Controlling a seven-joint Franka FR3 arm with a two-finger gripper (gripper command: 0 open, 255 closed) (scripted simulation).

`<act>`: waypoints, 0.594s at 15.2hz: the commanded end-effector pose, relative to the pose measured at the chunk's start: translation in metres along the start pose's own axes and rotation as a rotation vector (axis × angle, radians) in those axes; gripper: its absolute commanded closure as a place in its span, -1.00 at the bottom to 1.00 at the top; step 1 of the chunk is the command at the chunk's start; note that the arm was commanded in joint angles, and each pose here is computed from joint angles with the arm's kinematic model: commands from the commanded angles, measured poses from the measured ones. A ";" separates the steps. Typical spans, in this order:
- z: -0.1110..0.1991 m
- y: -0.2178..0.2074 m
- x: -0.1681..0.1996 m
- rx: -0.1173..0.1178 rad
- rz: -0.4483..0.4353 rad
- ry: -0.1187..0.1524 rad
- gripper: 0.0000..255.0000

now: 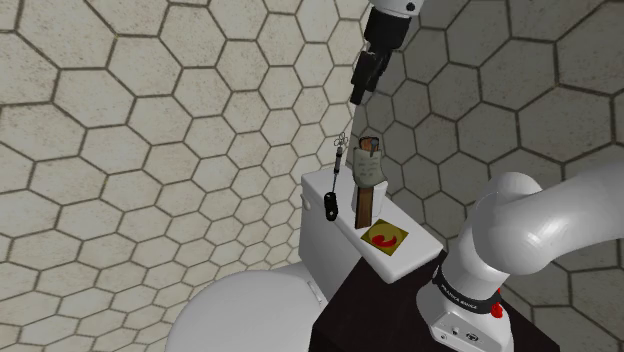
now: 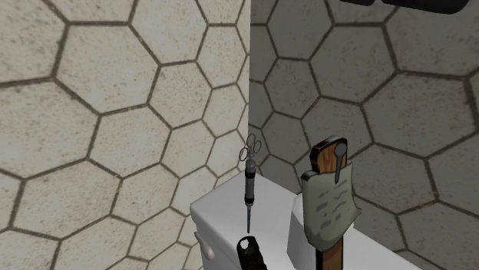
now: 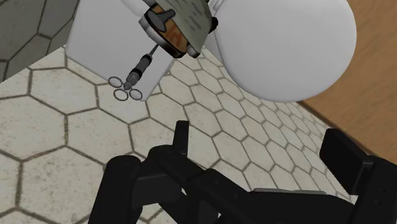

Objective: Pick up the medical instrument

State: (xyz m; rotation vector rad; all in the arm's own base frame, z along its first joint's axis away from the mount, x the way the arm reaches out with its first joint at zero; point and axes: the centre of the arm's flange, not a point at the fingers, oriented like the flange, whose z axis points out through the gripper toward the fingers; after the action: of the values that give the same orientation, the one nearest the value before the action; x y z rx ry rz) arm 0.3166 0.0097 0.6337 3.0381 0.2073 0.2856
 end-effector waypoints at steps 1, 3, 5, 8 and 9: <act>0.000 0.000 0.000 0.000 0.000 0.000 -1.00; 0.022 0.013 0.003 -0.002 0.049 0.016 -1.00; 0.045 0.025 0.006 -0.004 0.098 0.031 -1.00; 0.078 0.045 0.010 -0.006 0.171 0.055 -1.00; 0.089 0.052 0.011 -0.007 0.195 0.062 -1.00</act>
State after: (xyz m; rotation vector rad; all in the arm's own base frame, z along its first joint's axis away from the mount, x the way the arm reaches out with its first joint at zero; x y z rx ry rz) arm 0.3472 -0.0379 0.5624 3.0491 -0.0491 0.3752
